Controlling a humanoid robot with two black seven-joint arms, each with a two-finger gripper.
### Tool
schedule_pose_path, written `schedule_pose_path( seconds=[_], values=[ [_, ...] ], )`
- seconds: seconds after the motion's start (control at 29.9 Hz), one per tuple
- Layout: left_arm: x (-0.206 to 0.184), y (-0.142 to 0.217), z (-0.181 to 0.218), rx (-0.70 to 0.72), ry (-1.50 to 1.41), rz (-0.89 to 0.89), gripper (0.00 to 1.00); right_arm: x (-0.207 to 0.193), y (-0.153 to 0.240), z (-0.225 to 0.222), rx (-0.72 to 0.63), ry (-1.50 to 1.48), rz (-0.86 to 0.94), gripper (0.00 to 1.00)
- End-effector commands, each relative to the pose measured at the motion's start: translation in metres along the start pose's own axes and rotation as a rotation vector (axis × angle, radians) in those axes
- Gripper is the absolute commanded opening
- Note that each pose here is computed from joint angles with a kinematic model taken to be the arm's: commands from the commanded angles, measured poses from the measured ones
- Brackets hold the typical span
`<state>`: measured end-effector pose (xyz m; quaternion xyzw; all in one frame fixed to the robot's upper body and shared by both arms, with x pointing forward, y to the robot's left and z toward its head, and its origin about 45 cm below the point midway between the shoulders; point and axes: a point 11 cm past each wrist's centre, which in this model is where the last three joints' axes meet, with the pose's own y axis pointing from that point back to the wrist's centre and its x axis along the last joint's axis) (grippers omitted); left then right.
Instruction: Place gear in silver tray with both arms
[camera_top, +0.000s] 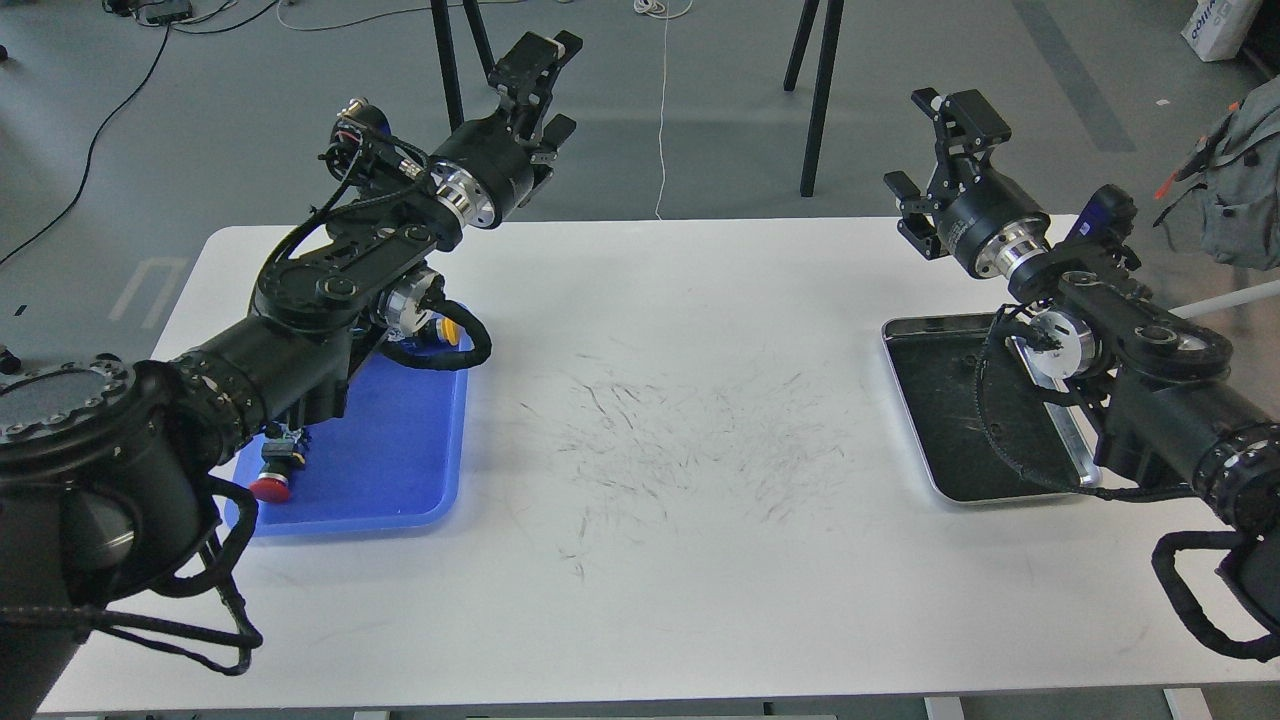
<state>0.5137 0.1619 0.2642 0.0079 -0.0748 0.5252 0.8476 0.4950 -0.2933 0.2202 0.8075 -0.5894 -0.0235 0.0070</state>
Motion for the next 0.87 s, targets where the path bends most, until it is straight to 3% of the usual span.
schedule_pose_path(
  seconds=[0.0,0.33,0.84],
  values=[
    [0.009,0.003,-0.003,0.000,0.035,0.038,1.00,0.009,0.003,0.002,-0.009,0.008,0.026,0.99],
    [0.012,0.005,-0.005,0.000,0.044,0.051,1.00,0.012,0.003,0.000,-0.002,-0.004,0.029,0.99],
    [0.021,0.027,-0.041,0.076,0.034,0.069,1.00,0.011,0.000,-0.008,0.006,0.006,0.023,0.99]
  ],
)
